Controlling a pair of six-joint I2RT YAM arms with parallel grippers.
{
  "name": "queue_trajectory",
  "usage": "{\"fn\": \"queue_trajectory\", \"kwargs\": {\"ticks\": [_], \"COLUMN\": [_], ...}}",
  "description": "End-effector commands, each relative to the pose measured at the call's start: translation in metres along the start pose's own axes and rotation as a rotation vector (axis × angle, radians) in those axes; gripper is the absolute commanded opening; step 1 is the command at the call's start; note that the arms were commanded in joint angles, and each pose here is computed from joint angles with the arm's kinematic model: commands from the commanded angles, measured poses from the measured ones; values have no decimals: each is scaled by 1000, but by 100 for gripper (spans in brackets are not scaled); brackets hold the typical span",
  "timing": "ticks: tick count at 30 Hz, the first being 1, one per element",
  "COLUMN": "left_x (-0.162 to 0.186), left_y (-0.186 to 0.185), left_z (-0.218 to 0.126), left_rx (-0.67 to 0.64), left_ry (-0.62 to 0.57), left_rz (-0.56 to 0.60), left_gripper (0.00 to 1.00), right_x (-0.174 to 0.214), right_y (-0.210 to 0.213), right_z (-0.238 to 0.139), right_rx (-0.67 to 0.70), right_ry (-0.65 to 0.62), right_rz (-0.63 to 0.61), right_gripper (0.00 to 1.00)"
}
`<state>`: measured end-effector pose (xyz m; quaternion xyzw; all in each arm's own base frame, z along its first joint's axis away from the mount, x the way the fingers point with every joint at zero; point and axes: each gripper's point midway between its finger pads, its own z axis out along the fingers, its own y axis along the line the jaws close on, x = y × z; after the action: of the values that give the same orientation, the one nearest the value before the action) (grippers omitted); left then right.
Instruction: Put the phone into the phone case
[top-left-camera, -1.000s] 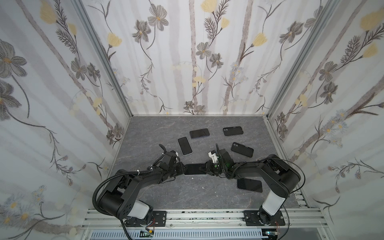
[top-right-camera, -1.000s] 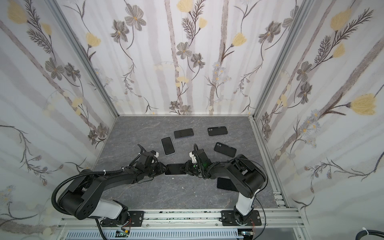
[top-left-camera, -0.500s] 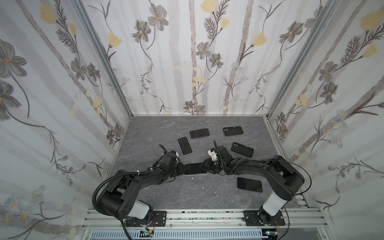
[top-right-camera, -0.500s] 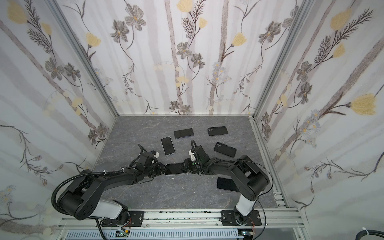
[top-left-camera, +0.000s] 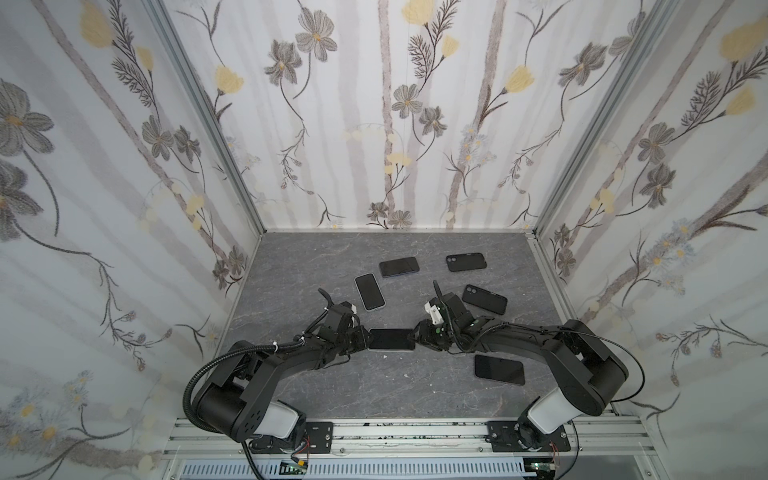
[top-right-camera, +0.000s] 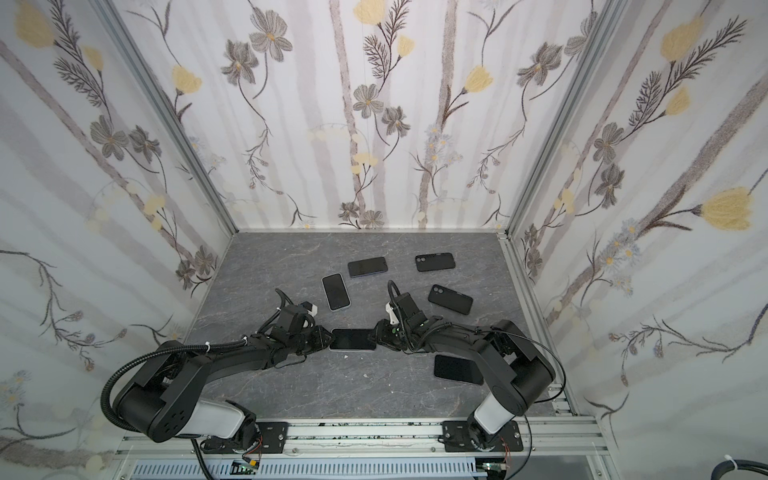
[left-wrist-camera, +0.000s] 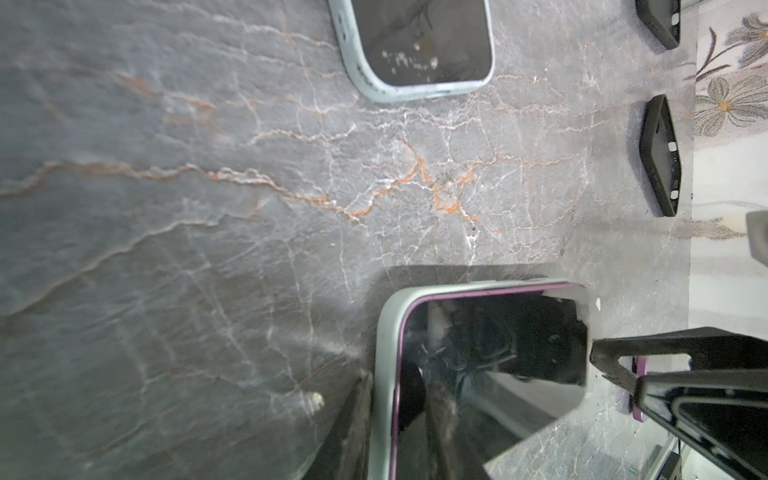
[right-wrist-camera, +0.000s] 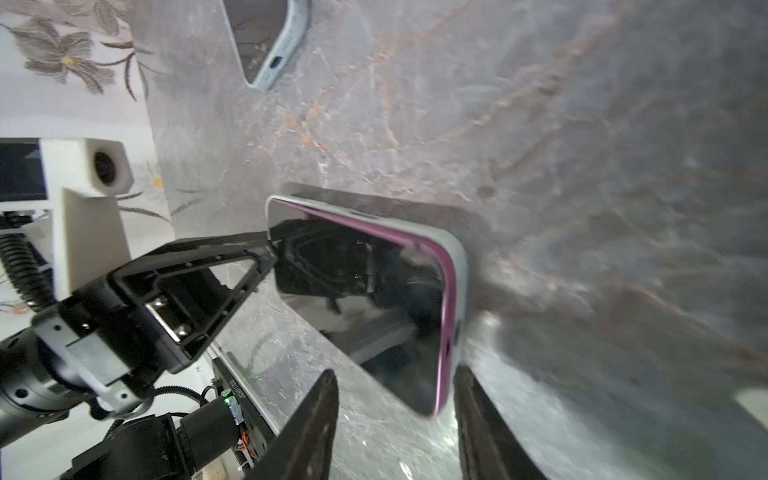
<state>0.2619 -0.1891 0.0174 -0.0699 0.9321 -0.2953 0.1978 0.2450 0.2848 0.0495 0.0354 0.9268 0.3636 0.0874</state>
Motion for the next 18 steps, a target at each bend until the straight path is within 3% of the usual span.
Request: {"fn": "queue_trajectory", "kwargs": {"ticks": [1,10,16,18], "left_x": [34,38,35,36], "left_y": [36,26,18,17], "left_z": [-4,-2,0,1], "left_rx": [-153,-132,-110,-104], "left_ry": [120,134,136,143], "left_rz": [-47,-46,-43,-43], "left_gripper": [27,27,26,25], "right_x": [-3,-2,0,1], "right_y": [-3,-8,-11,-12], "right_z": [-7,-6,6,8], "right_rx": [3,-12,-5,-3], "right_ry": [-20,13,50,55], "right_rz": [-18,-36,-33,-33], "right_gripper": [45,34,18,17]}}
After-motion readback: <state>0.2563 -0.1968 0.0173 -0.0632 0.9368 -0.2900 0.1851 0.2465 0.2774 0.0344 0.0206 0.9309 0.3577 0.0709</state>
